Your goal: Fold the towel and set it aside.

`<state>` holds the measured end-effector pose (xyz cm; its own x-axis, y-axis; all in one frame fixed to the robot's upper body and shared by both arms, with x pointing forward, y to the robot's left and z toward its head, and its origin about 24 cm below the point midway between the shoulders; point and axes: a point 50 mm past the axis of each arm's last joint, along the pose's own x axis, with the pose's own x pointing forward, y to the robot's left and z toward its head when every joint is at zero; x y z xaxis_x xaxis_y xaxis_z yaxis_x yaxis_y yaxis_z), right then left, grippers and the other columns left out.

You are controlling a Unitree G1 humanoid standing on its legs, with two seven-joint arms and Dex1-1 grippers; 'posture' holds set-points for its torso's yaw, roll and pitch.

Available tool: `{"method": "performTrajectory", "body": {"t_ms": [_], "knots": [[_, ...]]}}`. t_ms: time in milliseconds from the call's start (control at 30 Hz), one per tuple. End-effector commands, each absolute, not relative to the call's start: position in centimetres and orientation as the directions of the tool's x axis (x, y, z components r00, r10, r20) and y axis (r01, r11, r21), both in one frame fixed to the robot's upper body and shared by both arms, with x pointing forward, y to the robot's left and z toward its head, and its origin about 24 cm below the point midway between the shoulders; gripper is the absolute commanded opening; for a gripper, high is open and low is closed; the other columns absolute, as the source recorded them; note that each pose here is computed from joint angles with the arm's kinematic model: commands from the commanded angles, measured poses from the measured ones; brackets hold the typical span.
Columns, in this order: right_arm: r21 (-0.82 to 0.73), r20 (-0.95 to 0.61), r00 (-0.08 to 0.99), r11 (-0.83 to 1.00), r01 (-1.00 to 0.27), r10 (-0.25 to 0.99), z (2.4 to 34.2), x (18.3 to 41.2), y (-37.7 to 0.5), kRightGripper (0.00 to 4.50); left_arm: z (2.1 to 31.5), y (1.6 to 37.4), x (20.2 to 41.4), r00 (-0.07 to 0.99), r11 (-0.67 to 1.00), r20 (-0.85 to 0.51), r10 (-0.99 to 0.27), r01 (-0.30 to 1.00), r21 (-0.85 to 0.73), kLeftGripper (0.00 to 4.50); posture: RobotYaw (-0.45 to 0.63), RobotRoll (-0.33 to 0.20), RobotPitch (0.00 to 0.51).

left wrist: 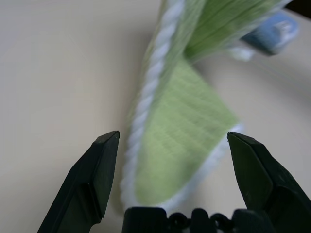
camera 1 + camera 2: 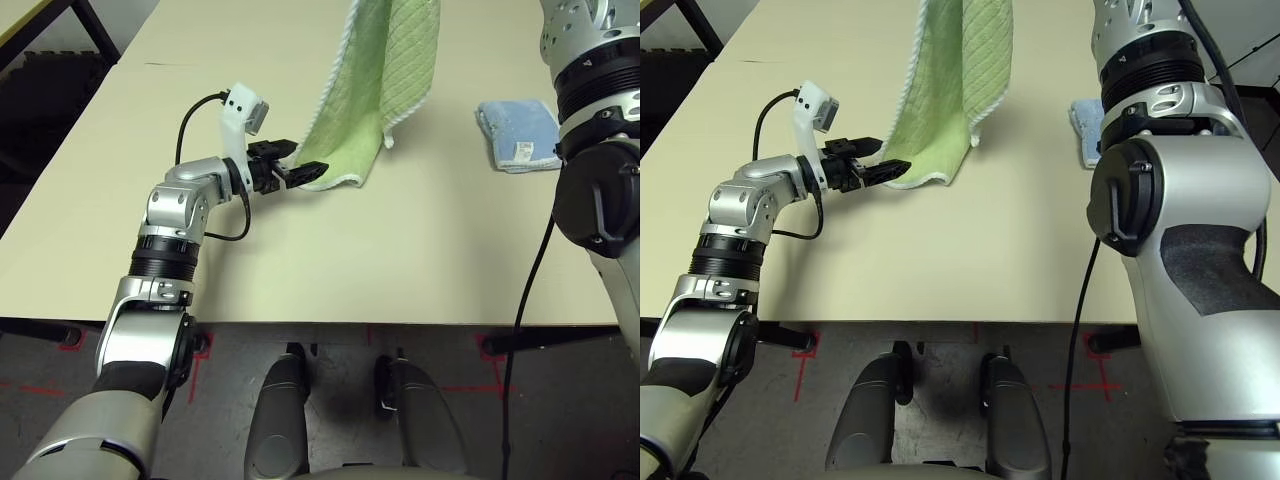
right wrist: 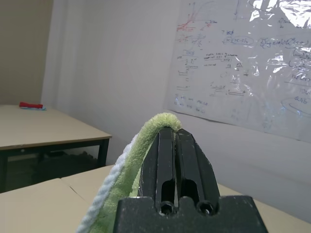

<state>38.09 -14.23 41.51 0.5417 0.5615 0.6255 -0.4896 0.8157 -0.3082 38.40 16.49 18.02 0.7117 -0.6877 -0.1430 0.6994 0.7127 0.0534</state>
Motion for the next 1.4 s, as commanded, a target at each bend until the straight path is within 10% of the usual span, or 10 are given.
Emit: {"method": "performTrajectory", "body": {"t_ms": [33, 267, 633, 1000, 1400], "knots": [[-0.316, 0.647, 0.52, 0.817, -0.483, 0.558, 42.2, 37.6, -14.7, 0.03, 18.1, 17.0, 39.0, 0.746, 0.743, -0.142, -0.65, 0.664, 0.087, 4.5, 0.0, 0.0, 0.196], [-0.321, 0.648, 0.514, 0.814, -0.484, 0.562, 42.3, 37.6, -14.6, 0.0, 17.8, 17.5, 39.3, 0.756, 0.755, -0.143, -0.639, 0.652, 0.07, 4.11, 0.0, 0.0, 0.193], [-0.321, 0.653, 0.518, 0.821, -0.472, 0.553, 42.4, 37.5, -14.8, 0.0, 16.7, 17.0, 38.1, 0.623, 0.658, -0.246, -0.743, 0.747, -0.094, 0.03, 0.01, 0.0, 0.194], [-0.293, 0.643, 0.56, 0.843, -0.452, 0.523, 41.5, 37.9, -16.2, 0.0, 17.7, 18.4, 39.4, 0.748, 0.772, -0.228, -0.624, 0.635, -0.028, 0.03, 0.0, 0.0, 0.192], [-0.139, 0.458, 0.73, 0.852, -0.504, 0.507, 31.2, 38.9, -24.0, 0.0, 26.9, 23.7, 37.3, 0.808, 0.784, -0.121, -0.576, 0.589, 0.196, 0.03, 0.05, 0.0, 0.206]]}}
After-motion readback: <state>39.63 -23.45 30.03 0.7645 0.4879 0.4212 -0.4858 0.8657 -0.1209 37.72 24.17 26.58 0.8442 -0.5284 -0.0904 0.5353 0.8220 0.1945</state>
